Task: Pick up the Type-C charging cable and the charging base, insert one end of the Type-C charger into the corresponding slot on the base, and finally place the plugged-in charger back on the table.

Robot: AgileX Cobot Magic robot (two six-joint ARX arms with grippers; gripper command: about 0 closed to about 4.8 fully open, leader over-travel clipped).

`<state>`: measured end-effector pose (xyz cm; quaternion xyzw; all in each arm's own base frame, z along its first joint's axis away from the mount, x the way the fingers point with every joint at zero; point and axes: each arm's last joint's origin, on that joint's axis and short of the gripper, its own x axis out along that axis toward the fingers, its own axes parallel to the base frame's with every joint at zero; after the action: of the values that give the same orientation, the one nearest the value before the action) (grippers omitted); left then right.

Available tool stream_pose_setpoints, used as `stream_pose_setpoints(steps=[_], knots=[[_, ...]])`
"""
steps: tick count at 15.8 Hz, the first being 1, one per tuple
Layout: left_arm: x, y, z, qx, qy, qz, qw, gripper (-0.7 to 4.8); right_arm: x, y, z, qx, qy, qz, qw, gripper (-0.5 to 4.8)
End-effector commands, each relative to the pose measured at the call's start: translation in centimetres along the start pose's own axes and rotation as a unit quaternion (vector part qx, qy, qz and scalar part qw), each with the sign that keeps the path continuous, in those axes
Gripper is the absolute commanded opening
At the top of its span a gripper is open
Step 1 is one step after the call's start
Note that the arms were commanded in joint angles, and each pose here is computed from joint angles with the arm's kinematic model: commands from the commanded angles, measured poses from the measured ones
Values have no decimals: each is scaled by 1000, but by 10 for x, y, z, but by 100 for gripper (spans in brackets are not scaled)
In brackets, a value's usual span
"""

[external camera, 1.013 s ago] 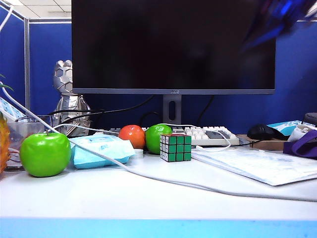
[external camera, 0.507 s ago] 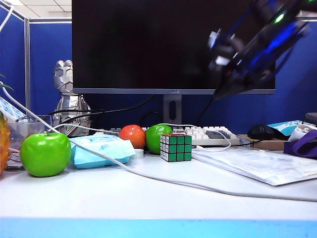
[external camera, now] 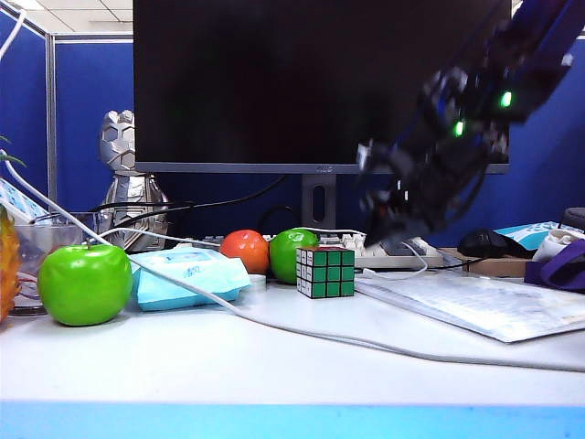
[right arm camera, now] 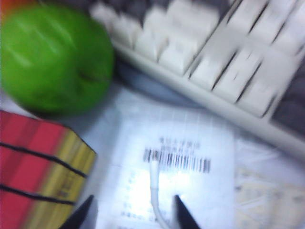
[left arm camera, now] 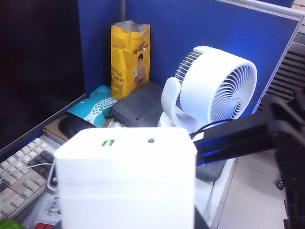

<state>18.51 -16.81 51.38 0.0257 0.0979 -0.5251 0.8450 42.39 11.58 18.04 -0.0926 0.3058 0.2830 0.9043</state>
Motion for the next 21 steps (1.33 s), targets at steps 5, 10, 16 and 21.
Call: stream_pose_setpoints(steps=[5,10,16,21], knots=[[-2,-1,4,8,-17,-2,1000,-6,23,-2,-19,-10,18,1,1000,158],[-2,-1,4,7,-17,-2,1000,-6,20,-2,-14,-11,19,-4,1000,-1],[-2,-1,3,5,-13,-2,1000,-6,-41,6,28,-20,-14,-15,1000,-1],[-2,-1,3,4,-10,-2,1000,-6,-27,4,19,-39,-3,-9,999,203]])
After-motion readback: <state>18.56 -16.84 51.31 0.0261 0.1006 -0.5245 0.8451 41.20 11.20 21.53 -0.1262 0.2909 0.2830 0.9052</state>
